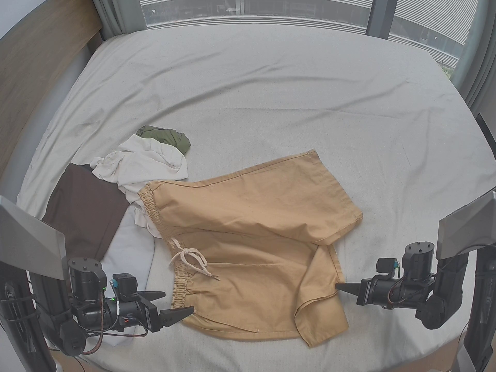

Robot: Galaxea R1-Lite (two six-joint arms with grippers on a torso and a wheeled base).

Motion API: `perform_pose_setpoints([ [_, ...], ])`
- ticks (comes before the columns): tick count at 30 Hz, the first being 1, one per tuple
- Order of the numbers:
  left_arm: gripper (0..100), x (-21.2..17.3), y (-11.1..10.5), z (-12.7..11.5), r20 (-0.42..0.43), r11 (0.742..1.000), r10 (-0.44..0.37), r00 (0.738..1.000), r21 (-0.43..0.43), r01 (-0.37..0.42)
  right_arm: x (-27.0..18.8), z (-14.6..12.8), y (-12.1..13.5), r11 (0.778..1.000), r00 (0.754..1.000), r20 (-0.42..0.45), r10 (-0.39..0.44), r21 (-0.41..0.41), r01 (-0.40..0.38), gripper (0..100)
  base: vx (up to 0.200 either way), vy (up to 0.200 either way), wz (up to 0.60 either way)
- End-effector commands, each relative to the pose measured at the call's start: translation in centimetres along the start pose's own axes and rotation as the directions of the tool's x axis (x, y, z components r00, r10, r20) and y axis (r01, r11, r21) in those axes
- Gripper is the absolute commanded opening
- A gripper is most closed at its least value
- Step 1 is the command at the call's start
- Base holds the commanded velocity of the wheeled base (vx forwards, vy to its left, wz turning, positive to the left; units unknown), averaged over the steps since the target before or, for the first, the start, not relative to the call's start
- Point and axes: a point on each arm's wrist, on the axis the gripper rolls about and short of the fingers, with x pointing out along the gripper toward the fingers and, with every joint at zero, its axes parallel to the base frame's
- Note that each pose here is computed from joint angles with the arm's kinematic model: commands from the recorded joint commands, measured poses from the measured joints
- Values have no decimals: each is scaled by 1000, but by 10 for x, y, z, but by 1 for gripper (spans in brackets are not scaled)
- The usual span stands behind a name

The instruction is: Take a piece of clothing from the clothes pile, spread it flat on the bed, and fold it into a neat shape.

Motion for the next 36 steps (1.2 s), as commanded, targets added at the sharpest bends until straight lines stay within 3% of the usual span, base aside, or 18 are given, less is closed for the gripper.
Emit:
perform_pose_setpoints([
  [1, 100, -1, -1, -3, -16, 1000, 0, 1000, -8, 0, -15, 19, -3, 1000, 996, 91, -16, -12, 18, 0, 0, 0, 0],
  [6, 100, -1, -2, -4, -21, 1000, -3, 1000, -7, 3, -30, 42, -15, 999, 978, 202, -44, -15, 48, 0, 0, 0, 0],
  [11, 100, 0, -3, -4, -24, 1000, -8, 1000, -6, 8, -33, 54, -27, 997, 964, 255, -70, -11, 75, 0, 0, 0, 0],
  [21, 100, 3, -3, -7, -40, 1000, -15, 999, -9, 14, -36, 63, -48, 993, 947, 299, -117, 10, 119, 0, 0, 0, 0],
  [34, 100, 5, -2, -11, -62, 1000, -14, 998, -17, 13, -31, 66, -54, 993, 946, 302, -117, 1, 122, 0, 0, 0, 0],
  [35, 100, 5, -2, -11, -62, 1000, -14, 998, -17, 13, -31, 66, -54, 992, 945, 305, -117, -2, 123, 100, 0, 0, 0],
  [36, 100, 5, -2, -12, -66, 1000, -14, 998, -21, 13, -31, 70, -54, 992, 941, 320, -114, -8, 123, 100, 0, 0, 0],
])
